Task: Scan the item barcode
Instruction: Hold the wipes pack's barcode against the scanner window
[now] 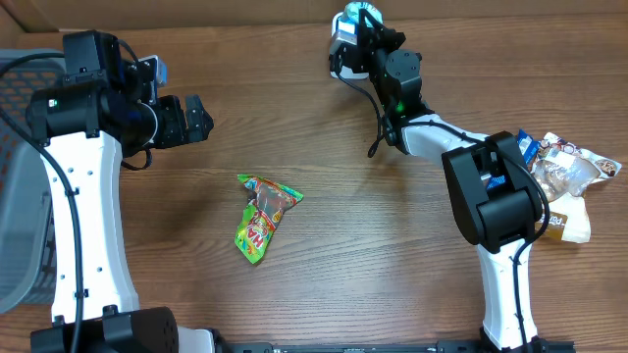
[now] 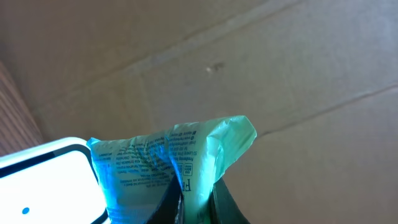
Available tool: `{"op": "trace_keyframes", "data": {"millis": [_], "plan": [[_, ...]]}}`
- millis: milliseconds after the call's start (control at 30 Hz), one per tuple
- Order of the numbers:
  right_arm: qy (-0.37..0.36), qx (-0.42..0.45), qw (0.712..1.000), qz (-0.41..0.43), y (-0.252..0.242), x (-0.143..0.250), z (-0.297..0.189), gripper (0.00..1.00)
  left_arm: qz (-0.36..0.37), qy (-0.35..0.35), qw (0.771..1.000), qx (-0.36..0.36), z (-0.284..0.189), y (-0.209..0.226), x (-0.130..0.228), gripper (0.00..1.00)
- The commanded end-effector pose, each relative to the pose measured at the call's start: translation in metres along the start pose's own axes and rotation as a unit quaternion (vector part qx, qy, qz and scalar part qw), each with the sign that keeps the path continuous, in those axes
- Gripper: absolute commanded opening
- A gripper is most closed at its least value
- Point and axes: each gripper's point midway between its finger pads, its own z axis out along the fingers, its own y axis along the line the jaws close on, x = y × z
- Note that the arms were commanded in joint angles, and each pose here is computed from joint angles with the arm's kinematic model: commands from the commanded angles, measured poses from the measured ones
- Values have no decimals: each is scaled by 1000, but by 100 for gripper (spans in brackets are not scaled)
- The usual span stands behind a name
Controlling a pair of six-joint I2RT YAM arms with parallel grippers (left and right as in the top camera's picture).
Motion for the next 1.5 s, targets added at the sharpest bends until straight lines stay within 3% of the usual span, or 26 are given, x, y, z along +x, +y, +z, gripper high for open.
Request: {"op": "trace_keyframes", "data": {"millis": [0, 600, 1167, 1467], "plan": [[-10, 6, 1000, -1, -15, -2, 5, 4, 12, 1, 1000, 6, 0, -3, 2, 100], [-14, -3, 997, -77, -12, 1, 5, 4, 12, 1, 1000, 6, 0, -3, 2, 100], [-39, 65, 994, -76, -45, -14, 3, 4, 12, 1, 1000, 6, 0, -3, 2, 100], [-28, 31, 996, -79, -31, 4, 5, 4, 12, 1, 1000, 6, 0, -3, 2, 100]]}}
